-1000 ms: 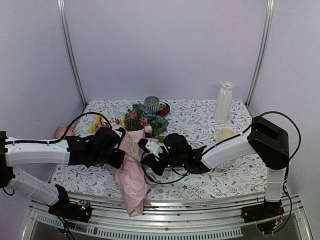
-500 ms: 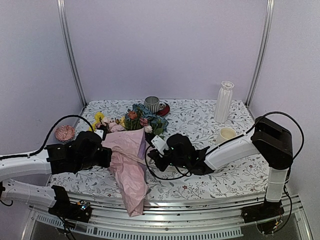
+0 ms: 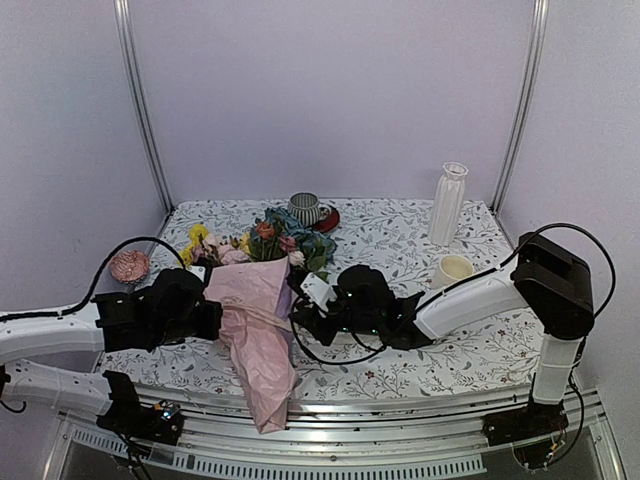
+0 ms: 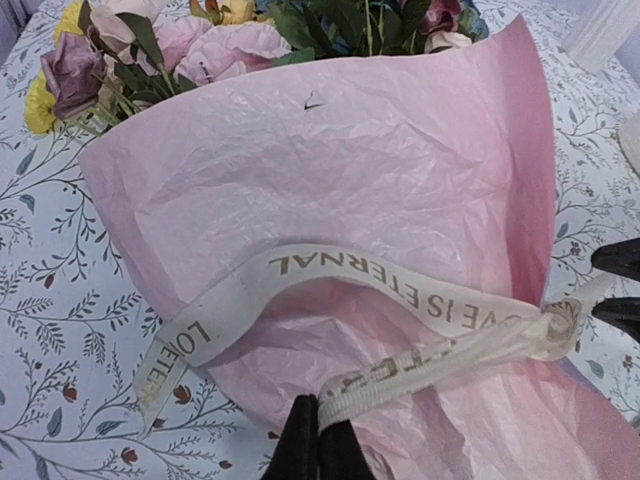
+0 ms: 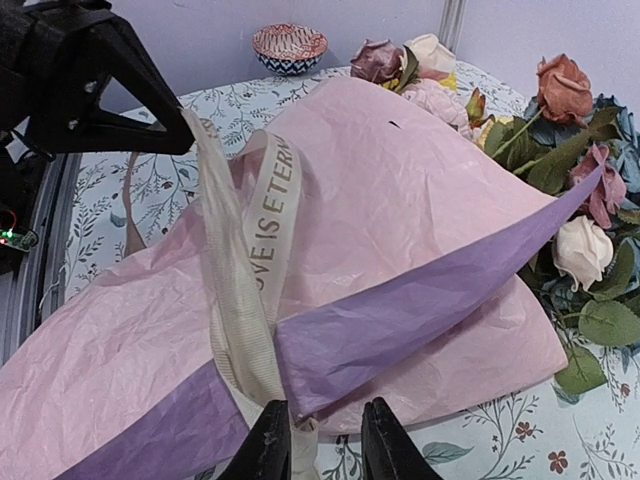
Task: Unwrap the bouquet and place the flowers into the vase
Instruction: Untie the half-tied ribbon from the tied bouquet.
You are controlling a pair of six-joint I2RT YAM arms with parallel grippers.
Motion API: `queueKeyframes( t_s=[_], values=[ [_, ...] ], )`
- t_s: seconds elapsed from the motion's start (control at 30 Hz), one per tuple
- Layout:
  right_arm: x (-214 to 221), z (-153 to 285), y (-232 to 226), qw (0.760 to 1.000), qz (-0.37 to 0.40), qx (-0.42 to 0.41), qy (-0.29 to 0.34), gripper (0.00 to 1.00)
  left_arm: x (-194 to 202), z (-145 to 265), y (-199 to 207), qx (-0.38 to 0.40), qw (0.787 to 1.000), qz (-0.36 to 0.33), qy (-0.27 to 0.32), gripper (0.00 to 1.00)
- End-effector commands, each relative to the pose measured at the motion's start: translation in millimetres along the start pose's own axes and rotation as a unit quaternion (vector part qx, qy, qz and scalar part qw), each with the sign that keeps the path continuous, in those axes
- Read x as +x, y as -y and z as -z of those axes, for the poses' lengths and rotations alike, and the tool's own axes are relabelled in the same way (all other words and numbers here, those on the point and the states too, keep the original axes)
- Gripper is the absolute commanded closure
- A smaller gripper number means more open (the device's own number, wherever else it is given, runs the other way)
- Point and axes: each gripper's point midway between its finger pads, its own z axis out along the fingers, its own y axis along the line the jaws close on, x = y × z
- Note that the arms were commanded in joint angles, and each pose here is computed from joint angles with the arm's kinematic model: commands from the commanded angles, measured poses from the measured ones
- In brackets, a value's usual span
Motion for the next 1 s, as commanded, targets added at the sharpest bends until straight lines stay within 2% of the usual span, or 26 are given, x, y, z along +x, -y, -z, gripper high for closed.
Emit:
queueKeyframes(
  t_s=[0.0,0.47,0.67,0.97],
  values=[
    [-17.9,9.8,-15.3,0.998,0.031,-0.043,0.025,0.74,-3.9,-2.9,2.4,0.002,1.0,0.001,0.002,1.0],
    [-20.1,7.9,-32.6,0.995,0.058,-0.078,0.023,0.75,-20.4,-4.7,20.3,0.035,0.999,-0.008,0.027,1.0],
    [-27.7,5.0,-56.3,0.986,0.085,-0.144,0.026,0.7,-27.2,-9.0,34.3,0.061,0.997,-0.013,0.035,1.0],
    [-25.9,-17.5,-59.9,0.985,0.099,-0.141,-0.001,0.72,-35.3,-16.6,41.4,0.063,0.997,-0.025,0.038,1.0]
  ],
)
